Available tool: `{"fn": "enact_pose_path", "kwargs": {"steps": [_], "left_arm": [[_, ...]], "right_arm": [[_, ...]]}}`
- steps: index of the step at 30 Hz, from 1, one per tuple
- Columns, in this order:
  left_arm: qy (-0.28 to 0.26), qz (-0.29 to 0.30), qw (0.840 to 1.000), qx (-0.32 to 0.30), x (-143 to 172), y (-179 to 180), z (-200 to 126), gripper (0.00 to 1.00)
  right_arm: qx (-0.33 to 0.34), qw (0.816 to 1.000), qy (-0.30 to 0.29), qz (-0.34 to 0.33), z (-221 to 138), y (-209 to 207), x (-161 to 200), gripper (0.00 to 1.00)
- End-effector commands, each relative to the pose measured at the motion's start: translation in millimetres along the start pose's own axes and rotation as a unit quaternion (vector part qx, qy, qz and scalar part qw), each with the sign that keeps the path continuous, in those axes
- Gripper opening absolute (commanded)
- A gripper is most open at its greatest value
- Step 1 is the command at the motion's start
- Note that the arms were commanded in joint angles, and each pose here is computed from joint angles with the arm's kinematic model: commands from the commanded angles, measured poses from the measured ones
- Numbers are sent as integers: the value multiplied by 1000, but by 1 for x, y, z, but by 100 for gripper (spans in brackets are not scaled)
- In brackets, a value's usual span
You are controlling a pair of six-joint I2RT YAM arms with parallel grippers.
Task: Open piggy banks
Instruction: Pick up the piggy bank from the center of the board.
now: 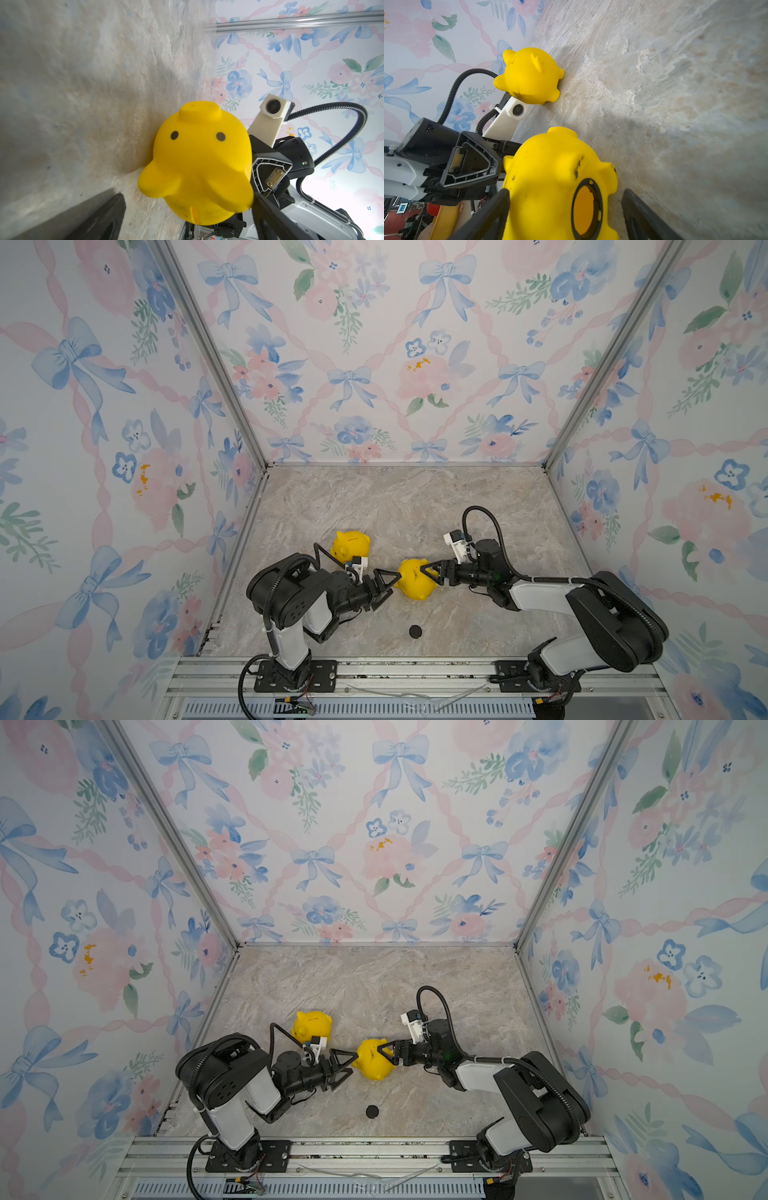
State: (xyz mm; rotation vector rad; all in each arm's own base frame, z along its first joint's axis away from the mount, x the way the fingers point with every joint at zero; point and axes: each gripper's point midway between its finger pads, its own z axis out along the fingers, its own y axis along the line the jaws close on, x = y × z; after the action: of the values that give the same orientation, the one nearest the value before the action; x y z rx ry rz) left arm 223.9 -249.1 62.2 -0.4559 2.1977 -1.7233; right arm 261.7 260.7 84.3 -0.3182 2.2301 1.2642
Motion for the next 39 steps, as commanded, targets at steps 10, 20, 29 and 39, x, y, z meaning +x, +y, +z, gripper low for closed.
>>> {"fn": "enact_pose_path", "kwargs": {"steps": [10, 20, 29, 39], "left_arm": [[-5, 6, 999, 48, -4, -21, 5, 98], [0, 1, 998, 56, -1, -21, 11, 97], [0, 9, 998, 63, -3, -25, 15, 94], [1, 14, 998, 69, -5, -28, 18, 92]], "right_arm": [[88, 992, 70, 61, -6, -49, 54, 85], [88, 992, 72, 62, -6, -50, 56, 85], [87, 992, 72, 62, -5, -51, 57, 85], [88, 992, 72, 62, -6, -51, 57, 85]]}}
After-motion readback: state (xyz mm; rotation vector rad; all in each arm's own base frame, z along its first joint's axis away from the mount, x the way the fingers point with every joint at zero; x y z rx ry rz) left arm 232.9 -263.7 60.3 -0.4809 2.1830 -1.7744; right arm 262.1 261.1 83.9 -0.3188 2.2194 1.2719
